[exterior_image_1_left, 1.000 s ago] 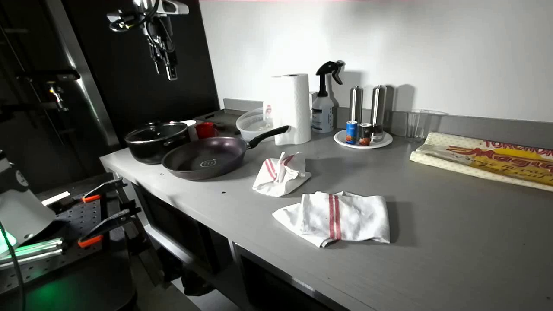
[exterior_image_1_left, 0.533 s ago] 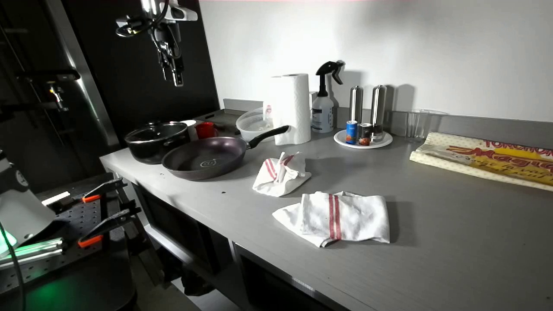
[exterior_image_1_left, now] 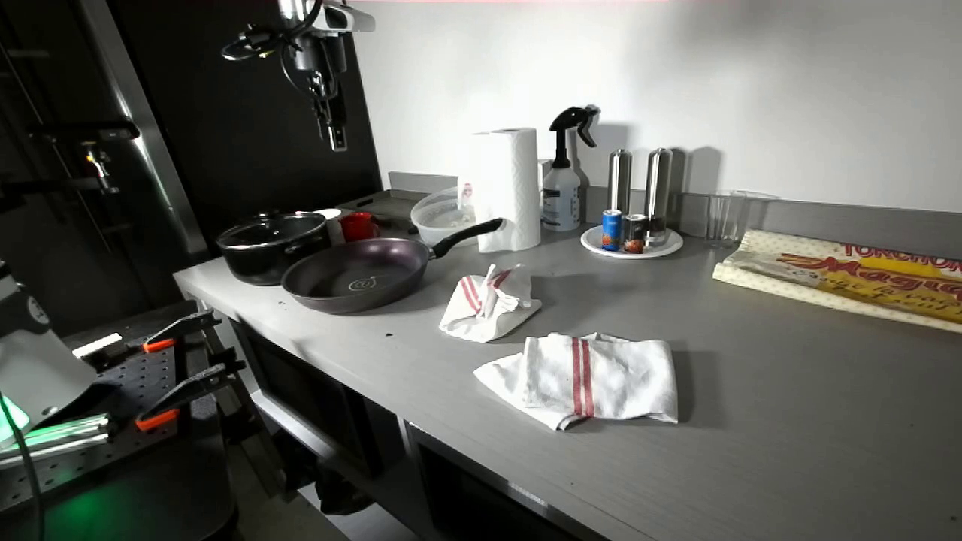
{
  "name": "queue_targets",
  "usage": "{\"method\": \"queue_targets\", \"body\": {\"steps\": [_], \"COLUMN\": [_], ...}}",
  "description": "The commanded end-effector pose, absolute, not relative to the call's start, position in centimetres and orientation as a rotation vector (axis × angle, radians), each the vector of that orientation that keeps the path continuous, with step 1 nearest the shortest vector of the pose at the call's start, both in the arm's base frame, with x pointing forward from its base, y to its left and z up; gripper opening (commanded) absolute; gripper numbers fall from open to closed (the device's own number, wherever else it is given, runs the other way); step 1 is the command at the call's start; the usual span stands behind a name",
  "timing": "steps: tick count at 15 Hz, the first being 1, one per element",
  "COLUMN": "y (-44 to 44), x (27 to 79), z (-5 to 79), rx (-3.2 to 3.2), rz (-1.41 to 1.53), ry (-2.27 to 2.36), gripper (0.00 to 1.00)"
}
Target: Use the towel to wipe the pan
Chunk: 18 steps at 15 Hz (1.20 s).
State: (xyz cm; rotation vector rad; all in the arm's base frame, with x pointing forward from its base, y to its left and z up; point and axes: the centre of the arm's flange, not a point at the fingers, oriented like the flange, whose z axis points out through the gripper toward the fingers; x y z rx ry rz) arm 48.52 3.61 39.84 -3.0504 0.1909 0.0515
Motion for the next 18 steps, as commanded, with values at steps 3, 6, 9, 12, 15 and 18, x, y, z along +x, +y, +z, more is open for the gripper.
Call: {"method": "queue_targets", "body": {"steps": [3, 6, 9, 12, 15, 18], "y": [0.0, -2.4, -4.5, -6.7, -8.6, -11.4], "x": [54.9, 57.7, 59.4, 59.9, 59.9, 59.3], "z": [37.4, 34.9, 32.3, 30.6, 29.9, 30.2], "rx": [-3.079, -3.095, -3.150, -3.242, -3.321, -3.445], "rz": [0.083, 0.090, 0.123, 0.158, 0.162, 0.126], "ry": [0.454, 0.626, 0.673, 0.621, 0.560, 0.480], "gripper": [1.00, 1.00, 1.00, 1.00, 1.00, 1.00]}}
